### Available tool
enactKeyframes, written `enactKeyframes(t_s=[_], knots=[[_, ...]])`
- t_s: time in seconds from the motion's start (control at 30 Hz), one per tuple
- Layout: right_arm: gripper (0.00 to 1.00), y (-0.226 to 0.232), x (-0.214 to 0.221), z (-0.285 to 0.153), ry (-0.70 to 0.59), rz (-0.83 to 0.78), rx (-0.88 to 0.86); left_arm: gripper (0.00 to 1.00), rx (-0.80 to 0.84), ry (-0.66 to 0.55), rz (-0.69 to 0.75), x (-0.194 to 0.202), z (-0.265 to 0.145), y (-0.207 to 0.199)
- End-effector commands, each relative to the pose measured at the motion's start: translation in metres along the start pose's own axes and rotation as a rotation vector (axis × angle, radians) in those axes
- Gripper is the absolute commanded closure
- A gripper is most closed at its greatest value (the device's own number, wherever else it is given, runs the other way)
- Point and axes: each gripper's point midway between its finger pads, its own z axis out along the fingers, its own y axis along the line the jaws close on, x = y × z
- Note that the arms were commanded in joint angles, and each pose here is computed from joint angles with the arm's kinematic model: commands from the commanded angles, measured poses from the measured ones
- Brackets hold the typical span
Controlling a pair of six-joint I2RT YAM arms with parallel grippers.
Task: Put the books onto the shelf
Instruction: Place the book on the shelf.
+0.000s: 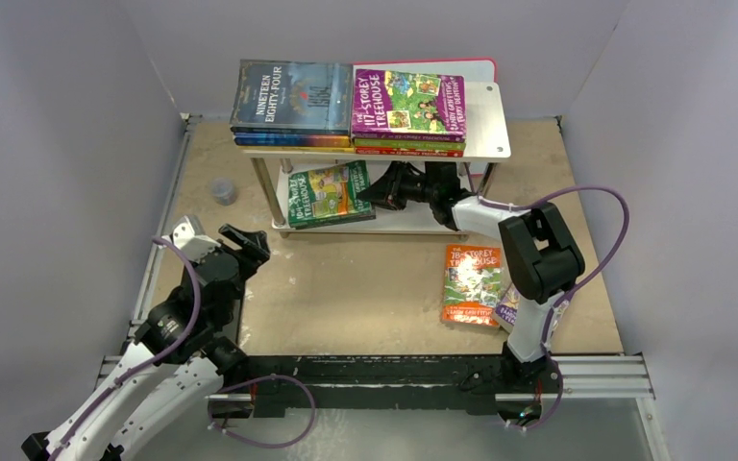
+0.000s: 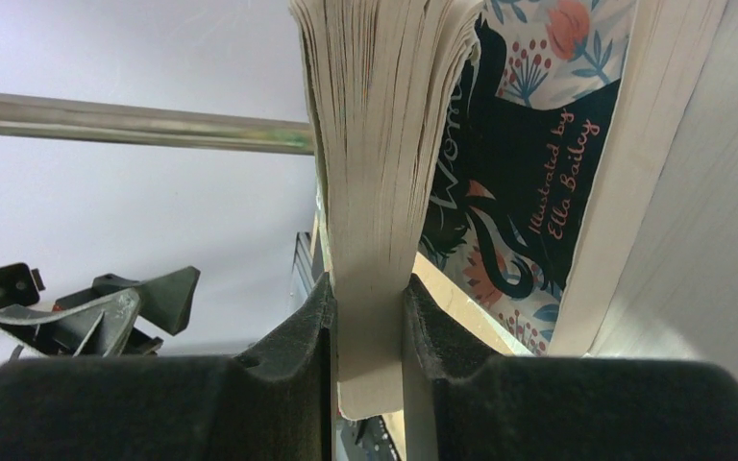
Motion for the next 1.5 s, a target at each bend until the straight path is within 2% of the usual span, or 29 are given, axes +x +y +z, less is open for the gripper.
enactKeyframes(t_s=[0.0,0.1,0.23,0.43,0.7,0.77,0.97,1.03,1.13,1.3,1.47], knots=[[1.0,0.032,-0.014,-0.005,0.015,-0.08,-0.09,0.34,0.027,-0.004,-0.037,-0.002,0.002,-0.01],[1.0,0.023,-0.016,-0.003,0.017,-0.08,-0.055,0.34,0.026,0.001,-0.033,0.0,0.002,-0.01],[0.94,0.009,-0.027,-0.004,-0.022,-0.094,0.016,0.34,0.026,0.003,-0.036,0.0,0.002,-0.01],[1.0,0.009,-0.037,-0.001,-0.051,-0.115,0.014,0.34,0.025,0.009,-0.036,0.002,0.003,-0.01],[1.0,0.007,-0.038,0.0,-0.071,-0.116,-0.004,0.34,0.036,0.023,-0.049,0.009,0.006,-0.013],[0.93,0.002,-0.039,0.0,-0.076,-0.108,0.011,0.34,0.035,0.029,-0.047,0.012,0.008,-0.013],[0.54,-0.026,-0.045,-0.004,-0.117,-0.125,0.157,0.34,0.035,0.041,-0.04,0.015,0.009,-0.014],[0.44,-0.032,-0.047,-0.008,-0.138,-0.136,0.196,0.34,0.033,0.042,-0.04,0.016,0.01,-0.014],[0.38,-0.041,-0.048,-0.013,-0.151,-0.159,0.253,0.34,0.033,0.044,-0.042,0.017,0.011,-0.013],[0.35,-0.056,-0.061,-0.021,-0.214,-0.211,0.354,0.34,0.033,0.05,-0.042,0.021,0.012,-0.014],[0.34,-0.063,-0.056,-0.016,-0.177,-0.216,0.355,0.34,0.032,0.052,-0.042,0.023,0.014,-0.014]])
